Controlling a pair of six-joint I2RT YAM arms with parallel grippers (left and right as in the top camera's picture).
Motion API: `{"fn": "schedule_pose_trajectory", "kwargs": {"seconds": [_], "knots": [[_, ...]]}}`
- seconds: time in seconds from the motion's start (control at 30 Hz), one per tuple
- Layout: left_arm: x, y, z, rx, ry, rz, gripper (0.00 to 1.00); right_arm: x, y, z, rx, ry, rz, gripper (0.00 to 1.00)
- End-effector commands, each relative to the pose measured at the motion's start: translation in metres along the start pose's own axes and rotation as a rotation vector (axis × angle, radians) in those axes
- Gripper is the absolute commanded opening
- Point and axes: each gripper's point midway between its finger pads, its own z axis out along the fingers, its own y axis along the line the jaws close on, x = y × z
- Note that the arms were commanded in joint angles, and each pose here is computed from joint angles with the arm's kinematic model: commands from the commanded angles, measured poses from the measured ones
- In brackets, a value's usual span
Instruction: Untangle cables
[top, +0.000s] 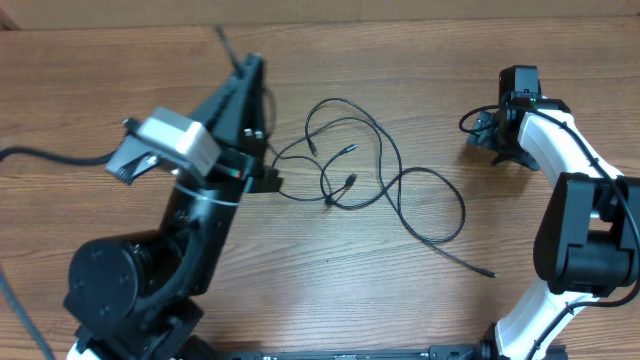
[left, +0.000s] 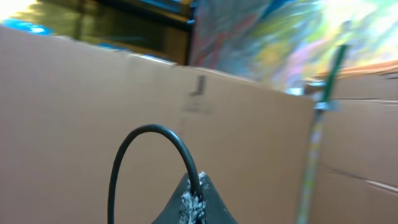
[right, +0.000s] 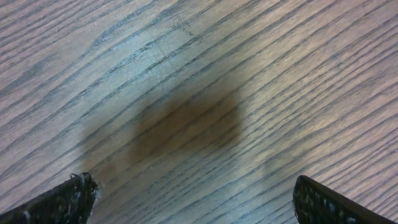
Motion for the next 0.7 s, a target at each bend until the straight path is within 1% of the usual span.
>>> {"fn": "schedule_pose_trajectory", "kwargs": {"seconds": [0.0,0.07,0.23,0.37,0.43,0.5,0.67], "knots": [[-0.008,0.048,-0.013,-0.278,0.003,0.067,0.04,-0.004,0.0,-0.008,-0.004,-0.024,0.001,1.0],[0.0,0.084,-0.028,-0.498,0.043,0.09,0.04,-0.004,0.0,-0.008,-0.004,-0.024,0.001,1.0],[0.008,0.124,-0.059,-0.79,0.1,0.143,0.04,-0.004,0.0,-0.008,-0.004,-0.024,0.001,1.0],[0.011,0.145,-0.085,-0.977,0.137,0.194,0.04,-0.004,0.0,-0.008,-0.004,-0.024,0.001,1.0],[0.015,0.151,-0.094,-1.041,0.169,0.236,0.04,-0.004,0.0,-0.008,-0.004,-0.024,0.001,1.0],[0.022,0.155,-0.099,-1.075,0.204,0.277,0.04,-0.004,0.0,-0.008,-0.004,-0.024,0.001,1.0],[0.051,0.16,-0.099,-1.094,0.317,0.383,0.04,-0.004,0.0,-0.008,-0.004,-0.024,0.001,1.0]]}}
